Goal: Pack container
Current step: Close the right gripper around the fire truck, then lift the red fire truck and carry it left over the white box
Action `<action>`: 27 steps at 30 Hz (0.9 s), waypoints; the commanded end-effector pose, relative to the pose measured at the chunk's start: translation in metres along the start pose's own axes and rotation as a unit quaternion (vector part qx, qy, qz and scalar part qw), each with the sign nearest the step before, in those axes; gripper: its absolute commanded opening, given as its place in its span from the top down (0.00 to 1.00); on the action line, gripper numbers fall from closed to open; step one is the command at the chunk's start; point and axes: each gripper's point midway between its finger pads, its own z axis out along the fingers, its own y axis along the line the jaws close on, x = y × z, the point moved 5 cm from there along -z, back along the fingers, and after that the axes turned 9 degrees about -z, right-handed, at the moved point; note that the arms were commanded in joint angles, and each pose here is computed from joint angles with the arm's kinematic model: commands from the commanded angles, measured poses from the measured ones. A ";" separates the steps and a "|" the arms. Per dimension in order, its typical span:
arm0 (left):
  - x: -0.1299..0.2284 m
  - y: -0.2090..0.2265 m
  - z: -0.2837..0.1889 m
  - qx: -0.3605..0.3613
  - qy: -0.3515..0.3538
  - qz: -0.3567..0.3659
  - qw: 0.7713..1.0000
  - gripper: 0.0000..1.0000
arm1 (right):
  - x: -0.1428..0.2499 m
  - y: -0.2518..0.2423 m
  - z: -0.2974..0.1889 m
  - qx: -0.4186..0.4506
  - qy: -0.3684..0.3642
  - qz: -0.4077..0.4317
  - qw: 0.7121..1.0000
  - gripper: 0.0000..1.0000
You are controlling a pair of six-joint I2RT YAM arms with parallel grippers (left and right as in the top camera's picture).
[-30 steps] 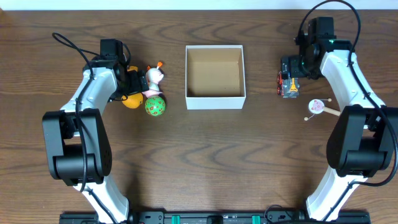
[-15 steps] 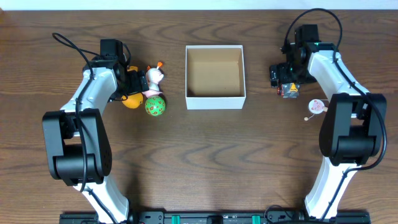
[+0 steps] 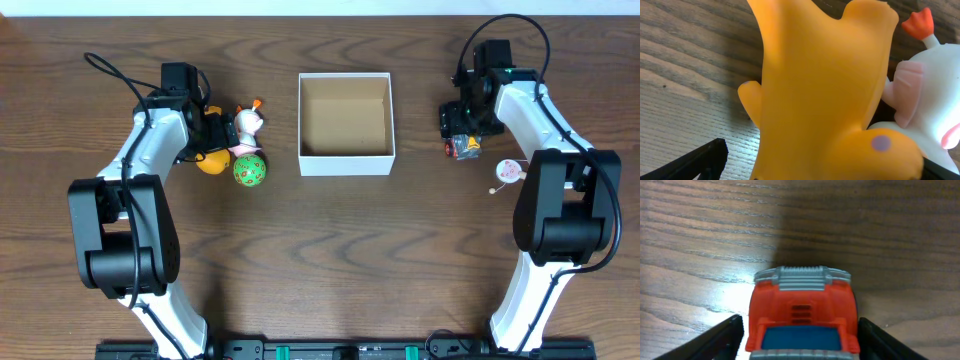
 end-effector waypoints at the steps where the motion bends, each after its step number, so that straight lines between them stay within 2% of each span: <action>1: 0.000 0.000 0.002 -0.002 0.003 0.003 1.000 0.02 | 0.001 0.004 0.003 -0.005 0.005 0.005 1.000 0.32; 9: 0.000 0.000 0.002 -0.002 0.002 0.003 1.000 0.02 | 0.001 0.004 0.003 -0.005 0.004 0.005 1.000 0.32; 15: 0.000 0.000 0.002 -0.002 0.003 0.003 1.000 0.02 | -0.002 0.003 0.003 -0.004 -0.003 0.005 1.000 0.47; 18: 0.000 0.000 0.002 -0.002 0.002 0.003 1.000 0.02 | -0.004 0.002 0.003 -0.002 -0.009 0.005 1.000 0.63; 20: 0.000 0.000 0.002 -0.002 0.002 0.003 1.000 0.02 | -0.007 0.002 0.002 -0.001 -0.015 0.004 1.000 0.69; 27: 0.000 0.000 0.002 -0.002 0.003 0.003 1.000 0.02 | -0.038 0.007 -0.023 0.005 -0.060 -0.008 0.998 0.70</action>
